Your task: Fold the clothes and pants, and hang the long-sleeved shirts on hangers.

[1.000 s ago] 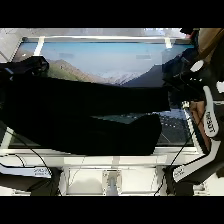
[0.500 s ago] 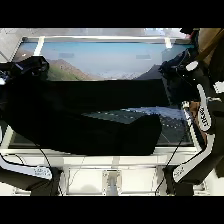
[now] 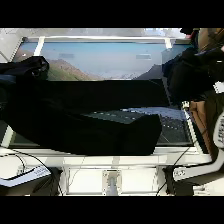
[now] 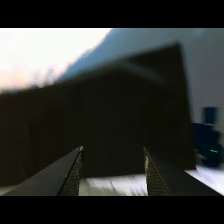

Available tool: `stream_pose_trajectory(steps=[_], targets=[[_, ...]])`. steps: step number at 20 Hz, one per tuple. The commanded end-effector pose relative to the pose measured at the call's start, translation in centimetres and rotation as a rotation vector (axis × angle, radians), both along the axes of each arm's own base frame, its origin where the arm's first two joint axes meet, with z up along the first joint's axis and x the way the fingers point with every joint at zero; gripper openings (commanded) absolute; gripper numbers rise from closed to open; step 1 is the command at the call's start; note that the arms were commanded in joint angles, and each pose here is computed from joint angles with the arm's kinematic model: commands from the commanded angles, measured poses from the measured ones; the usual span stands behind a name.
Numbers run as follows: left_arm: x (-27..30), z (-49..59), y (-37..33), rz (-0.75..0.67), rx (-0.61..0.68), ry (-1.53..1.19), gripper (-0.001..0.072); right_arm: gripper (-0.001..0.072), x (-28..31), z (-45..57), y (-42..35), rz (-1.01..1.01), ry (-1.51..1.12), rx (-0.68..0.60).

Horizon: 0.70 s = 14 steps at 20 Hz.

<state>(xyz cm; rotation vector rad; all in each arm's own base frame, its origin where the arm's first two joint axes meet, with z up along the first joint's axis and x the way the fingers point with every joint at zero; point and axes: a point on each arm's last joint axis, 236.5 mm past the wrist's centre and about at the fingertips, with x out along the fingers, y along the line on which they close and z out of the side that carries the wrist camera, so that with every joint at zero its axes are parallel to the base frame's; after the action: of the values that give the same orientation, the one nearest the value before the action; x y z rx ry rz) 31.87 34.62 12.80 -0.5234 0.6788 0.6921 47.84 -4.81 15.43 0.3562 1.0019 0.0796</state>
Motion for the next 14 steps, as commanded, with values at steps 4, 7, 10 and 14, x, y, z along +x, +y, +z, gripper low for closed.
stream_pose_trajectory(steps=[4,7,10,14], targets=[[-14.4,-11.3,0.2,0.153,-0.394,0.109,0.062,0.0418,-11.3,-2.7,2.8,0.038,0.062,0.029],[-10.1,-12.8,-1.2,0.013,-0.527,-0.118,0.0628,0.0419,-13.7,-5.3,5.9,-0.008,0.009,0.161],[-8.3,-17.0,-3.2,-0.067,-0.643,-0.082,0.0666,0.042,-15.3,-5.2,6.9,-0.039,-0.03,0.196],[-2.7,-17.5,-4.3,-0.17,-0.688,-0.248,0.0663,0.0421,-16.6,-0.9,7.6,-0.079,-0.147,0.212]])
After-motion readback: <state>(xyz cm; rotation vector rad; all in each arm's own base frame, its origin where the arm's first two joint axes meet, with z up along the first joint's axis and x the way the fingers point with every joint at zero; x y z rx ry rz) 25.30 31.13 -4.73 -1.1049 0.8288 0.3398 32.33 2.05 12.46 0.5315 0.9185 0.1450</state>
